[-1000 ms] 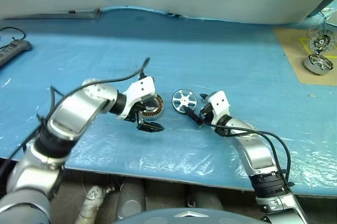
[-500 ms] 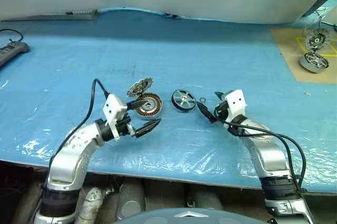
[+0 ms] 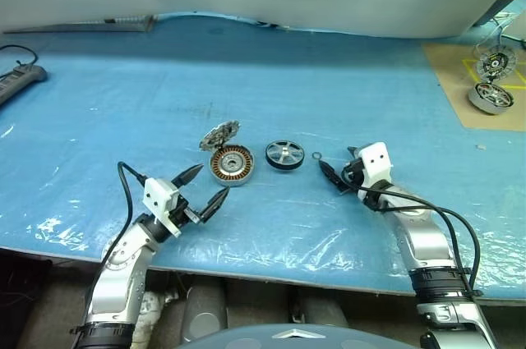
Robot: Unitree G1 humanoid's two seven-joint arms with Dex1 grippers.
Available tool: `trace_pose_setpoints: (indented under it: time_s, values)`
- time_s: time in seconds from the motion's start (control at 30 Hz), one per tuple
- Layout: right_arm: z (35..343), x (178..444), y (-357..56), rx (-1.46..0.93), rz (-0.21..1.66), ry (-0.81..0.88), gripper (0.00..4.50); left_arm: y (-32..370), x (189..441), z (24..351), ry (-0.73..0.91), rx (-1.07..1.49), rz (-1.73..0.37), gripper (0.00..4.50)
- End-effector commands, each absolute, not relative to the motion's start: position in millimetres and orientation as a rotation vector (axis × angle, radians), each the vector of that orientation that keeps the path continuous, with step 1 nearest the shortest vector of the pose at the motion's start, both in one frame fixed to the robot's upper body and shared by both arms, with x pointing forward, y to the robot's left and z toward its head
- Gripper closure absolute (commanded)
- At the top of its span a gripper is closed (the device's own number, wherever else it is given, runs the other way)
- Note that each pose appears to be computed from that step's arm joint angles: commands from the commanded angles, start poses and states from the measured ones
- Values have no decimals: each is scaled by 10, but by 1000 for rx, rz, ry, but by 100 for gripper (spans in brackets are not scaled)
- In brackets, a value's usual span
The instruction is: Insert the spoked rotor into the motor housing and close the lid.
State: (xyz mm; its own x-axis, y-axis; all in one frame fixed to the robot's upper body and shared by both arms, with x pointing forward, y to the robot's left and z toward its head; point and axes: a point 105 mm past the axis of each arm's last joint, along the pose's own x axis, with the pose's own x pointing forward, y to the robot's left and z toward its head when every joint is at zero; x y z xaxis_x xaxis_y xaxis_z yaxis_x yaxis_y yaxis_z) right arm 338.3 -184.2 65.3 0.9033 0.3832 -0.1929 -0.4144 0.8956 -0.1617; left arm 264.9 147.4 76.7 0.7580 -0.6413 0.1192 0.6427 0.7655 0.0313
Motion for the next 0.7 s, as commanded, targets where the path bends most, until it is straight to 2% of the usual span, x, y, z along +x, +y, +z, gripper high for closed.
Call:
trace_pose_setpoints:
  time_s: [0.03,0.17,0.4,0.5,0.7]
  values:
    - [697,3415,-1731,-219,465,130,0,1464,2682,927,-182,21,-699,3]
    - [628,3427,-1646,-216,492,147,0,1440,2684,972,-188,23,-694,3]
    - [344,3449,-1571,-257,486,274,0,1416,2694,963,-179,48,-698,3]
    - [220,3418,-1590,-269,477,329,58,1404,2698,955,-174,54,-704,0]
    - [133,3392,-1602,-263,463,358,261,1383,2694,917,-162,78,-712,0]
